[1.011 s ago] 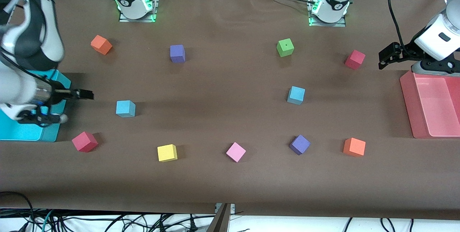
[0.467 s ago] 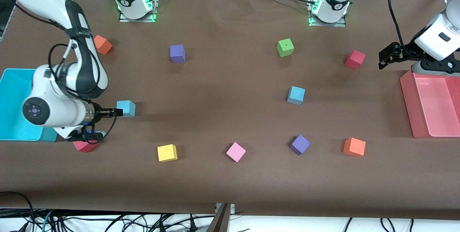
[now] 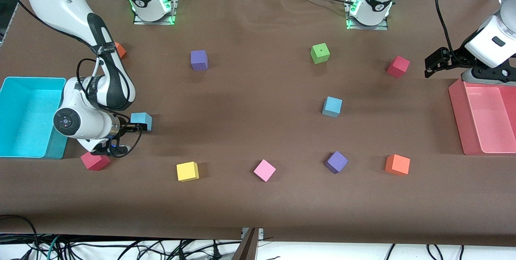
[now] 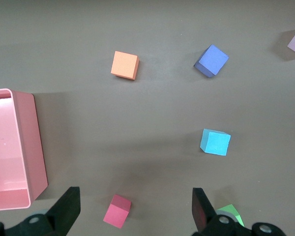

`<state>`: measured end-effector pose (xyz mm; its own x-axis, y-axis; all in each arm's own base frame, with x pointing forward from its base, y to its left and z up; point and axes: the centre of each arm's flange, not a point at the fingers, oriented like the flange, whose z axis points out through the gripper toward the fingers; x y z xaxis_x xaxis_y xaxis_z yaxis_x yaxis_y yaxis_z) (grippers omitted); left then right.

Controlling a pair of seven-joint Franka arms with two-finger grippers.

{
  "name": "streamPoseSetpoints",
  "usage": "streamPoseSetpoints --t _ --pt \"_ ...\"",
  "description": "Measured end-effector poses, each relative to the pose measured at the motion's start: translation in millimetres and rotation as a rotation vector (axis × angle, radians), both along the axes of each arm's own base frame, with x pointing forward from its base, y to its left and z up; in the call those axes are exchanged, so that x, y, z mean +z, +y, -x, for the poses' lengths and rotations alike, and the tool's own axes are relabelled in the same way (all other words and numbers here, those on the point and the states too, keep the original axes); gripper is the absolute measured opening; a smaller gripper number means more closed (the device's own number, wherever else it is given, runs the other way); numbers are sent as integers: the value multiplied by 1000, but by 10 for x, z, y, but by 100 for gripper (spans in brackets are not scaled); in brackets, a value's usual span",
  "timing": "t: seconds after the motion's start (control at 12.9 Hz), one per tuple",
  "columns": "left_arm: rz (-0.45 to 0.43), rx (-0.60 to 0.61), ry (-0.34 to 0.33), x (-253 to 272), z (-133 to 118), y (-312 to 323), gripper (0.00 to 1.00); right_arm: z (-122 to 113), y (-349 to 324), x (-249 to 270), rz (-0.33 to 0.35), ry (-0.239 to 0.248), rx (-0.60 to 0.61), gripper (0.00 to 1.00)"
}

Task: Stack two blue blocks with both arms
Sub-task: 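Reach the right gripper down to the light blue cube beside the cyan bin, then close the right gripper on the light blue cube and lift it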

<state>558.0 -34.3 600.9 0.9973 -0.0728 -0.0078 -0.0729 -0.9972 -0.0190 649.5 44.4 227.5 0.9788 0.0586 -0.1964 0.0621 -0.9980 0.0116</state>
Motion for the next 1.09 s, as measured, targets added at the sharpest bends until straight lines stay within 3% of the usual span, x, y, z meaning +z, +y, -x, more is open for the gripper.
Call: streamPoseSetpoints --t 0.39,0.62,0.86,1.09 --pt "0 0 0 0 0 1 100 97 108 -112 2 24 17 100" --pt "0 4 0 1 -1 20 100 195 105 -241 3 42 17 95" --pt "0 13 -1 3 -4 72 100 199 110 -233 3 41 17 59" --pt "0 14 -2 7 -5 74 100 96 413 7 -9 7 -3 56"
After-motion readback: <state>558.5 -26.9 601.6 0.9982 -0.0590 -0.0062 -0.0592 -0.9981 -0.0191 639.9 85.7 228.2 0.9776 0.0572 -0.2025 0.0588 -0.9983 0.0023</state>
